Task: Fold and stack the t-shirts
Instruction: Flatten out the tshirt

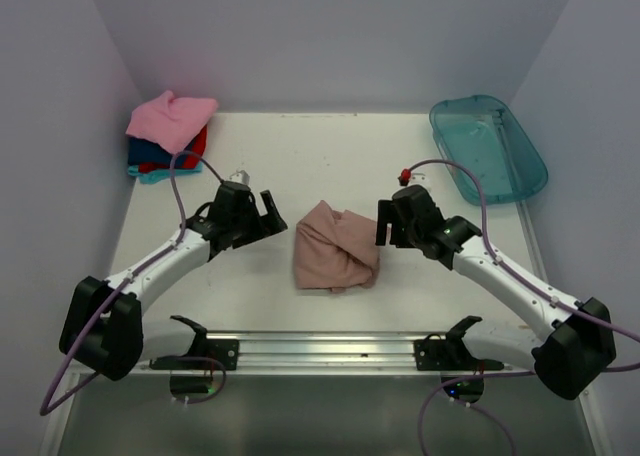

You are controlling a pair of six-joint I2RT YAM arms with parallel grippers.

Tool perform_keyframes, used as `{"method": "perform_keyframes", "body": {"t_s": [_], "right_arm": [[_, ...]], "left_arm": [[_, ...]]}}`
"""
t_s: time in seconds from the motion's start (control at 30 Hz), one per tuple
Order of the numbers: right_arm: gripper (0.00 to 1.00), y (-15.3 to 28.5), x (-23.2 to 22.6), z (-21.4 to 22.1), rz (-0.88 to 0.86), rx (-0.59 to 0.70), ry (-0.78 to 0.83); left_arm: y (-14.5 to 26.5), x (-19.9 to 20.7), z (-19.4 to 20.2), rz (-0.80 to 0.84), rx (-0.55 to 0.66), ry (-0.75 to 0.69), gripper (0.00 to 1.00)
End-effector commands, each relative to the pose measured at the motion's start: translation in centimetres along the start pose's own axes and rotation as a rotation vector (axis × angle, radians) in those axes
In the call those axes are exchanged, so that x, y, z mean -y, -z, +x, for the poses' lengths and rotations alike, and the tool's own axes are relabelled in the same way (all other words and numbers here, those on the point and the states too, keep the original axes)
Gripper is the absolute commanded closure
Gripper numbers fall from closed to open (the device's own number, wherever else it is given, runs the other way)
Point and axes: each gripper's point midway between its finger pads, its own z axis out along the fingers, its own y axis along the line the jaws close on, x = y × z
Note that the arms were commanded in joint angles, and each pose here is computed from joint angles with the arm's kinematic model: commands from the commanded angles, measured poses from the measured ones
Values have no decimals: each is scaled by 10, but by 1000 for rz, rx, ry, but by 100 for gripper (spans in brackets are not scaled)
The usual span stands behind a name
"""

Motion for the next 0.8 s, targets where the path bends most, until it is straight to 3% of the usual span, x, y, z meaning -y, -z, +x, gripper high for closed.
{"method": "perform_keyframes", "body": {"t_s": [0.0,0.13,0.23,0.33,0.43,0.47,0.5,0.77], "right_arm": [[20,-2,6,-3,31,24,-5],[22,-15,8,0,60,16,1],[23,-22,11,-3,94,22,-6],[23,-27,25,-7,166,25,-39],[23,-19,63,-17,319,68,-135],[23,-7,95,-20,380,100,-262],[23,-6,103,-22,401,104,-287],[24,18,126,-28,429,163,-340]], "left_arm": [[10,24,-15,124,68,25,0],[31,60,-12,331,61,-42,0],[49,109,0,423,66,-230,0],[62,163,64,460,11,-489,0],[43,159,87,357,5,-583,0],[23,158,98,299,19,-641,0],[25,159,101,298,24,-651,0],[-34,163,136,43,23,-788,3]]}}
